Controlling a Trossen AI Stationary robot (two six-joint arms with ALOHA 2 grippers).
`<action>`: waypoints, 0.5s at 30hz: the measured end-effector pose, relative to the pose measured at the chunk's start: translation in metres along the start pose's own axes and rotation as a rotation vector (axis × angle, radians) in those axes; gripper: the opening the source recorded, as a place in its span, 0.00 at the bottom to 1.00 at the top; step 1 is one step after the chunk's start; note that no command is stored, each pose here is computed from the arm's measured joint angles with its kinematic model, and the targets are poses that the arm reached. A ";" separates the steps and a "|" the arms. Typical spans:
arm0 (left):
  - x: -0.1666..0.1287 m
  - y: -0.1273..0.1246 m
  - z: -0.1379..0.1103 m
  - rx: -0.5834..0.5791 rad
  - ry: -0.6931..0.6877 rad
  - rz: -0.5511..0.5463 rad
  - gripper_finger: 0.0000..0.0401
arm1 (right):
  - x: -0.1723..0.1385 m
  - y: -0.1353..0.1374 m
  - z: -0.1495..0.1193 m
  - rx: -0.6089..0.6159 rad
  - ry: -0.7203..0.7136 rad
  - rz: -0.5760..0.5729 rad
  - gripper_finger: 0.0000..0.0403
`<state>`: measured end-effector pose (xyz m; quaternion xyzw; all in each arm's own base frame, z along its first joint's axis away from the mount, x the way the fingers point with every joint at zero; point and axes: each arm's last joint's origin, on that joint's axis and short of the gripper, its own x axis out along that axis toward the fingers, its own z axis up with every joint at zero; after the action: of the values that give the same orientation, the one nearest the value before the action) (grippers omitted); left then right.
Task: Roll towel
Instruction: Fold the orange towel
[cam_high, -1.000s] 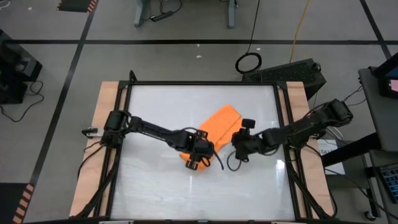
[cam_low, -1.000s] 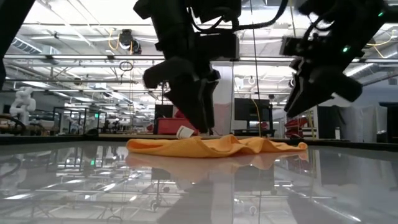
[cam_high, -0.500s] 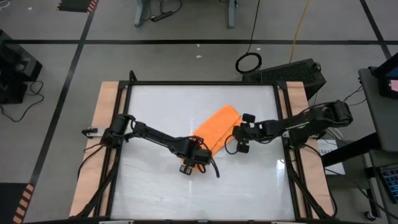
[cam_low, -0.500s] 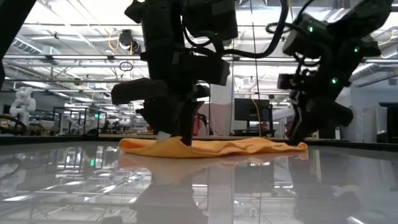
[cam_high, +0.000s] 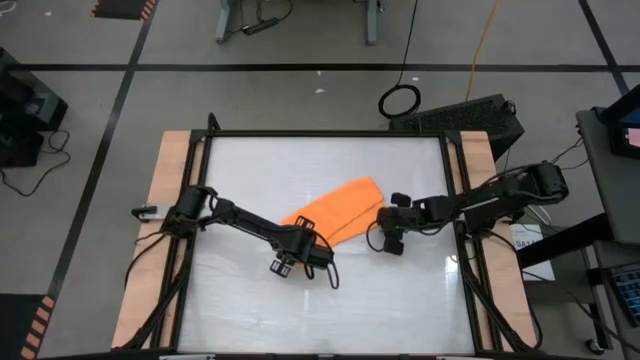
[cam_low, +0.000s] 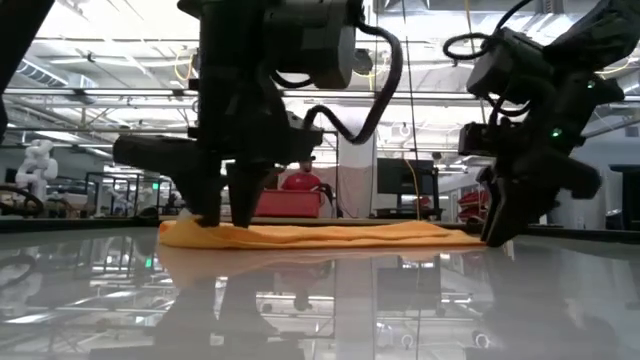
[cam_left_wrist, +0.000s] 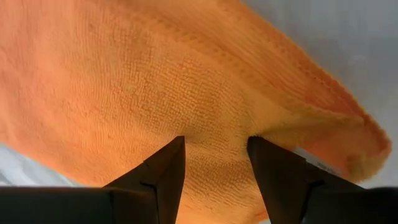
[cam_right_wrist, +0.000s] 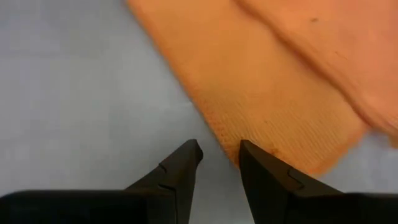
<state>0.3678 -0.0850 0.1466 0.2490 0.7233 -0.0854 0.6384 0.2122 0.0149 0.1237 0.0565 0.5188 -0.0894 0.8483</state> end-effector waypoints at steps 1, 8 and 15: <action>0.000 0.000 -0.001 0.003 0.009 0.003 0.47 | 0.000 0.003 -0.001 -0.001 0.003 0.019 0.29; 0.001 0.001 -0.003 0.055 0.047 0.052 0.47 | -0.018 0.021 -0.002 0.024 -0.013 0.271 0.29; 0.000 0.002 -0.006 0.071 0.076 0.085 0.47 | -0.051 0.024 -0.001 -0.001 -0.062 0.288 0.29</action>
<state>0.3634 -0.0810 0.1481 0.3054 0.7321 -0.0743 0.6044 0.1940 0.0429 0.1689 0.1273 0.4791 0.0320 0.8679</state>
